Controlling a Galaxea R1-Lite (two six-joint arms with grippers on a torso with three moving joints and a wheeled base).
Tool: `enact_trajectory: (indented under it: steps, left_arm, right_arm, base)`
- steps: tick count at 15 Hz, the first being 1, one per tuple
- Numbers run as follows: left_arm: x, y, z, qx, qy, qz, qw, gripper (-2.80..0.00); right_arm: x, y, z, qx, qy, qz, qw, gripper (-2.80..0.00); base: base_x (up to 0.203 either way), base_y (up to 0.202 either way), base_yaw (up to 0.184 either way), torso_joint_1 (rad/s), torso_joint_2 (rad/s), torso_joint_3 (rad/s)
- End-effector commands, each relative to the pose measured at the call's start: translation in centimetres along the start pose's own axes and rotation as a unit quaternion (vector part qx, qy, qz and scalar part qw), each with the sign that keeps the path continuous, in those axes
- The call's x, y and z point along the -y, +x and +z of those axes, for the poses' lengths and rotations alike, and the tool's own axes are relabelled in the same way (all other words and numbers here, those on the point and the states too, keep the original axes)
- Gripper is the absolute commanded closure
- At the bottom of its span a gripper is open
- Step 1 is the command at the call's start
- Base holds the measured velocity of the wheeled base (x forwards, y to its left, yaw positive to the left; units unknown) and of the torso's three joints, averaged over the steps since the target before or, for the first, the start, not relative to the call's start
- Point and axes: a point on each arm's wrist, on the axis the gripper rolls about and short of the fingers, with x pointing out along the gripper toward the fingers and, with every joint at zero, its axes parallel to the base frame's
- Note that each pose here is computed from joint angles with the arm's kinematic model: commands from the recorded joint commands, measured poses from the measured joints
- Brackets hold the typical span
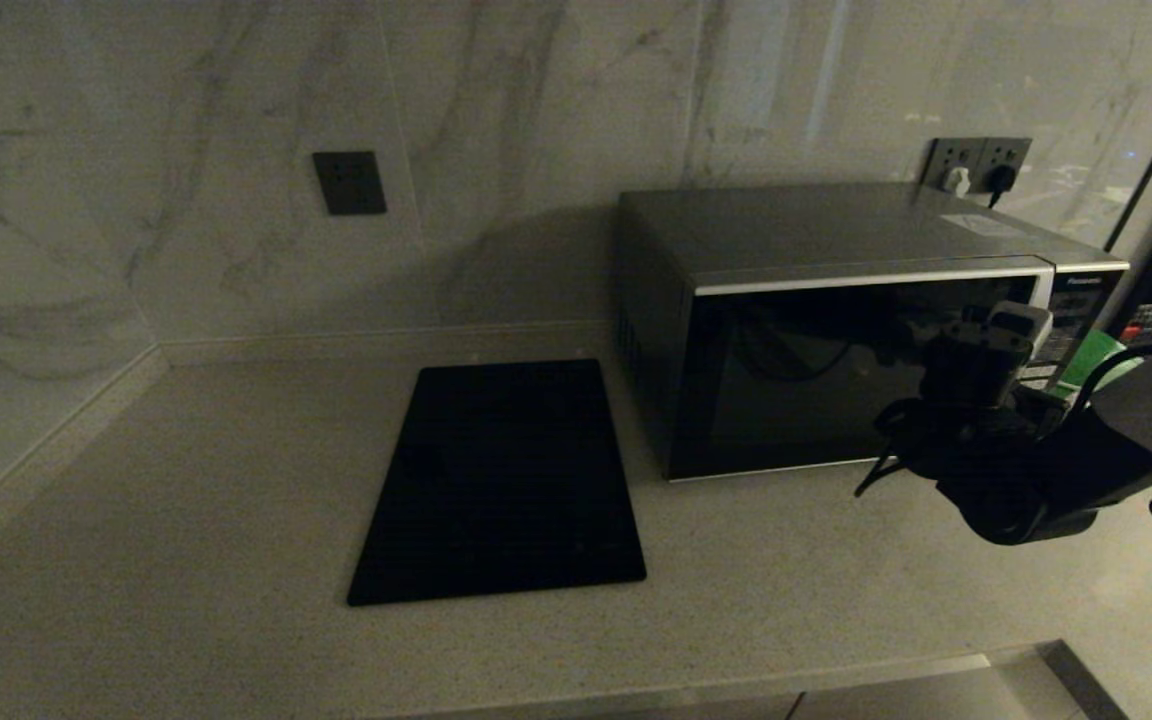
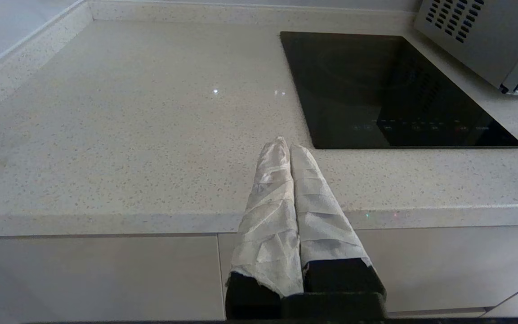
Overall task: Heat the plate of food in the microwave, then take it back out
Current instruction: Open the microwave oven
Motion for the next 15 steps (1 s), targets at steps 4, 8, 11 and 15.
enact_trajectory:
  steps: [4,8,11,15]
  left_arm:
    - [0.0,0.0,0.0,0.0,0.0,0.0,1.0,0.0]
    - [0.0,0.0,0.0,0.0,0.0,0.0,1.0,0.0]
    - [0.0,0.0,0.0,0.0,0.0,0.0,1.0,0.0]
    - [0.0,0.0,0.0,0.0,0.0,0.0,1.0,0.0]
  right_arm:
    - [1.3,0.9,-0.7,-0.007,-0.005,-0.022,1.0,-2.8]
    - [2.4,2.3,0.0,-0.003,0.003,-0.042,0.999,-2.8]
    - [2.8,3.1,0.9,0.001,0.01,-0.04,0.999,-2.8]
    - [2.7,3.3,0.9,-0.001,0.006,-0.04,0.999,0.0]
  base:
    - [0.0,0.0,0.0,0.0,0.0,0.0]
    - [0.0,0.0,0.0,0.0,0.0,0.0]
    - [0.0,0.0,0.0,0.0,0.0,0.0]
    - [0.0,0.0,0.0,0.0,0.0,0.0]
